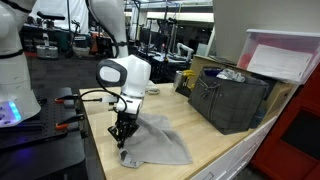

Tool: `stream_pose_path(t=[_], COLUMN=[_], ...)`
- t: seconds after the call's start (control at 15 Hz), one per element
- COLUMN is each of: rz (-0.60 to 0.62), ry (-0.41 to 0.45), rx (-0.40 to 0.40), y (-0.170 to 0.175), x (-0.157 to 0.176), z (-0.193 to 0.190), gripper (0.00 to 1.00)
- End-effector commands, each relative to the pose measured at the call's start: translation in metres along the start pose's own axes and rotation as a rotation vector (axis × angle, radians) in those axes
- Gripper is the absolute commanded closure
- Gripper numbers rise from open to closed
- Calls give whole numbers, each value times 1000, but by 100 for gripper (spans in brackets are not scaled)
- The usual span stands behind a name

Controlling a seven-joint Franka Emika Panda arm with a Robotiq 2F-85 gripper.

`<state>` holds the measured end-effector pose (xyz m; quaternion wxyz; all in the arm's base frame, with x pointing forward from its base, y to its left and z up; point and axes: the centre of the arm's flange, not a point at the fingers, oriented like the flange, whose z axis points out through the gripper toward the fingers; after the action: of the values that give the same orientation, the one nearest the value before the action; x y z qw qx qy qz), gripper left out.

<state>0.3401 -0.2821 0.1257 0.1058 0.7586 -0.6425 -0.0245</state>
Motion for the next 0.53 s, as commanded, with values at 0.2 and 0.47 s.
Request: stream_pose_path(t=[0.2, 0.47], rz=[-223, -233], ry=[-55, -25], rx=[7, -36], y=[-6, -2], x=[-61, -55], z=[-63, -87], gripper=[100, 72])
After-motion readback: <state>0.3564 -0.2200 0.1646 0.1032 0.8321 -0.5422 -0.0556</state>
